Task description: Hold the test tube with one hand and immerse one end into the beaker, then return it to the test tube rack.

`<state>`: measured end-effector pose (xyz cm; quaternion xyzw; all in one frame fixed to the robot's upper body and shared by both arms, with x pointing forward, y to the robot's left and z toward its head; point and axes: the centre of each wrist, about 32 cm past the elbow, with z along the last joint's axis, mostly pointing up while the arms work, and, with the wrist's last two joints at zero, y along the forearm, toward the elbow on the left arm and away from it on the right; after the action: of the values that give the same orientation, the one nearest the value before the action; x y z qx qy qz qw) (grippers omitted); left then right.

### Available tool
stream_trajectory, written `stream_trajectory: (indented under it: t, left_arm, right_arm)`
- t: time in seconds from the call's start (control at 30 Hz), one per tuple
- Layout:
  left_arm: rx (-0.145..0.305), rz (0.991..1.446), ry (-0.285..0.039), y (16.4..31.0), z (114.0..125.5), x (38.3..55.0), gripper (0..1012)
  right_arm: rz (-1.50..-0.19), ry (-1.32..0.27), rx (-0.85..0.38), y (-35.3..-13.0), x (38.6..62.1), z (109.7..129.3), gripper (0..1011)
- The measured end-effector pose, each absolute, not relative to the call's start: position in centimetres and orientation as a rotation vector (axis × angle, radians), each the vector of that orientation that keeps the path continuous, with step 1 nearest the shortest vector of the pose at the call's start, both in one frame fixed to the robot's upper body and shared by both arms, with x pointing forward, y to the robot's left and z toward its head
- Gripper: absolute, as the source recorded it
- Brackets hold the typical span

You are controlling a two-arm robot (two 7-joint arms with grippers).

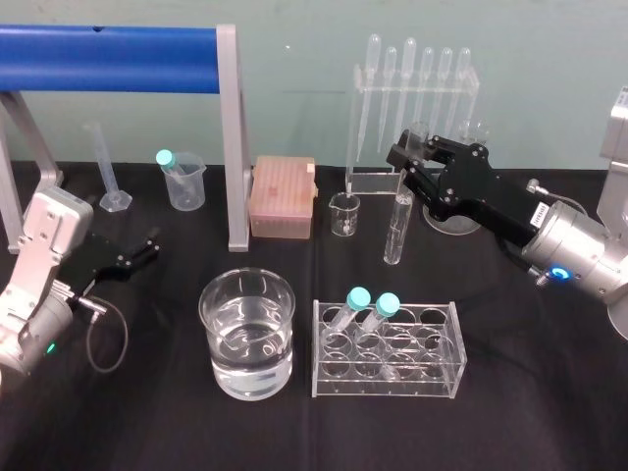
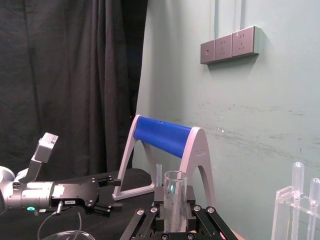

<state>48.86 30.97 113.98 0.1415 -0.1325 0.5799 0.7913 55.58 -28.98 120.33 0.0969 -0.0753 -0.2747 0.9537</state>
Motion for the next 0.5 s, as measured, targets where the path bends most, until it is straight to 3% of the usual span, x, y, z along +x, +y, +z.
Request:
stream_trajectory:
  t: [0.5]
  left_arm:
    - [0.304,1.248,-0.285,30.97,113.98,48.86,1000]
  right_arm:
    - [-0.559,-0.153,0.198,-29.02,55.55,120.34,226]
